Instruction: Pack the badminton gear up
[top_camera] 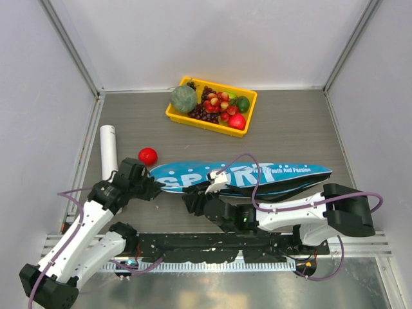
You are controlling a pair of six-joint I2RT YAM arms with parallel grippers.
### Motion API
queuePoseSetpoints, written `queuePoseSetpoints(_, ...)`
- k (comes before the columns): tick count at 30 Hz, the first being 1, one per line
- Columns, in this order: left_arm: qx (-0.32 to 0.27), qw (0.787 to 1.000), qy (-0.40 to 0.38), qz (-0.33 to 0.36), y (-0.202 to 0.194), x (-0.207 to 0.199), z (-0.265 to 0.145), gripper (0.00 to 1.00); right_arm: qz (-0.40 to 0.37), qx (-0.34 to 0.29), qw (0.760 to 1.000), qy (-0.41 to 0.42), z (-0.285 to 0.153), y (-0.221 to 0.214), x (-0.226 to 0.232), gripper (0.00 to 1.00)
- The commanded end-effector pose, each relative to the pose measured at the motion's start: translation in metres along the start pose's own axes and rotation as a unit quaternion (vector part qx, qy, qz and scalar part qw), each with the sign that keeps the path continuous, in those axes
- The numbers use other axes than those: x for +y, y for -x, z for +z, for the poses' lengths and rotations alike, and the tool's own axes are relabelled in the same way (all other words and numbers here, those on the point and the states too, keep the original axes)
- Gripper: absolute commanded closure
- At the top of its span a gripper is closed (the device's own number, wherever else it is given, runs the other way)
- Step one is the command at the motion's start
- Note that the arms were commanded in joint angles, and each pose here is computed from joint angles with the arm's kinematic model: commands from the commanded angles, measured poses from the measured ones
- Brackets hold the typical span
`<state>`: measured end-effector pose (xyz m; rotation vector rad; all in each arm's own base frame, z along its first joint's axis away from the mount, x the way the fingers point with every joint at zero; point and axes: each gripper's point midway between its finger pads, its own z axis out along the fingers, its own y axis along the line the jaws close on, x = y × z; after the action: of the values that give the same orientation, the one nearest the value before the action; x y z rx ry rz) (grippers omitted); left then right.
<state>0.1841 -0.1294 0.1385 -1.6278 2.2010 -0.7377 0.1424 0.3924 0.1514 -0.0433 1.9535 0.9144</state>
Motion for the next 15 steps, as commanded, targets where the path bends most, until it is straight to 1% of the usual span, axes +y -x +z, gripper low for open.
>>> queuePoseSetpoints(1,0.033,0.999,-0.012,-0.006,-0.013,-0.009,-0.012,1.0,0.021,-0.039,0.999,0.014,0.003,0.023,0.018,0.6)
queuePoseSetpoints(15,0.033,0.999,-0.004,0.002,-0.014,-0.005,-0.009,1.0,0.008,-0.059,0.998,0.021,0.002,0.039,0.019,0.59)
